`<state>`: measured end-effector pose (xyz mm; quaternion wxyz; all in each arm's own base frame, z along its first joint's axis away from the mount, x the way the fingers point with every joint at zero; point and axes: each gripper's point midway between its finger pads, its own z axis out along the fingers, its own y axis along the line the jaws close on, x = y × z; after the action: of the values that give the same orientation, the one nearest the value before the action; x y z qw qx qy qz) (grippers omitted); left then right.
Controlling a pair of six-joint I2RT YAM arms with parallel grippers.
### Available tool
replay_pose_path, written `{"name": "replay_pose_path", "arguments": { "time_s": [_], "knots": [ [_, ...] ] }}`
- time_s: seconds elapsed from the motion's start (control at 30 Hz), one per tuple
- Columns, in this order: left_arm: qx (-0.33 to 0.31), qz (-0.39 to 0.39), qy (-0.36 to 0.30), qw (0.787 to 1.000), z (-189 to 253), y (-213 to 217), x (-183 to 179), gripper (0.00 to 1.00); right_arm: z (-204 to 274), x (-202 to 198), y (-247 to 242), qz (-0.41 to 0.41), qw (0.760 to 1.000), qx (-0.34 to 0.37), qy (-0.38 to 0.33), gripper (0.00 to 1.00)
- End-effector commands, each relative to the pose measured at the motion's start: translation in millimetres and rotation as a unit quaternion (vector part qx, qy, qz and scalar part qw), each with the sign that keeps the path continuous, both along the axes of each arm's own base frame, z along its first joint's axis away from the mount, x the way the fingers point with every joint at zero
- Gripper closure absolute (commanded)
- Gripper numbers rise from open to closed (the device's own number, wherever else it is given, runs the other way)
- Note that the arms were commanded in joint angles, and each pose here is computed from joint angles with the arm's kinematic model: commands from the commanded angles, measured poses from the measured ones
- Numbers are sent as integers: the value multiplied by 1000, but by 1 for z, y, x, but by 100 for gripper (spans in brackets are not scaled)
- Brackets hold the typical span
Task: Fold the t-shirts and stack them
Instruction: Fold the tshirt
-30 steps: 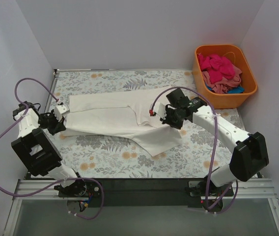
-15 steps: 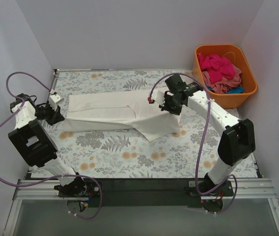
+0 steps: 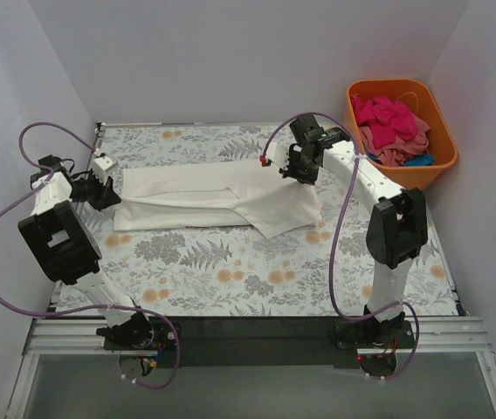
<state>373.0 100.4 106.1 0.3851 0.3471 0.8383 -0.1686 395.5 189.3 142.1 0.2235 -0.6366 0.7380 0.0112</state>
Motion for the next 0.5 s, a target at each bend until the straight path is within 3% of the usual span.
{"name": "replay_pose_path", "arguments": {
  "time_s": [0.0,0.47],
  "knots": [
    [12,10,-27,1000,9,7,25,100,6,19,-4,22,999,-18,-20,99],
    [15,28,-7,999,-23,15,48,100,-19,62,3,29,999,-35,-23,99]
  ]
}}
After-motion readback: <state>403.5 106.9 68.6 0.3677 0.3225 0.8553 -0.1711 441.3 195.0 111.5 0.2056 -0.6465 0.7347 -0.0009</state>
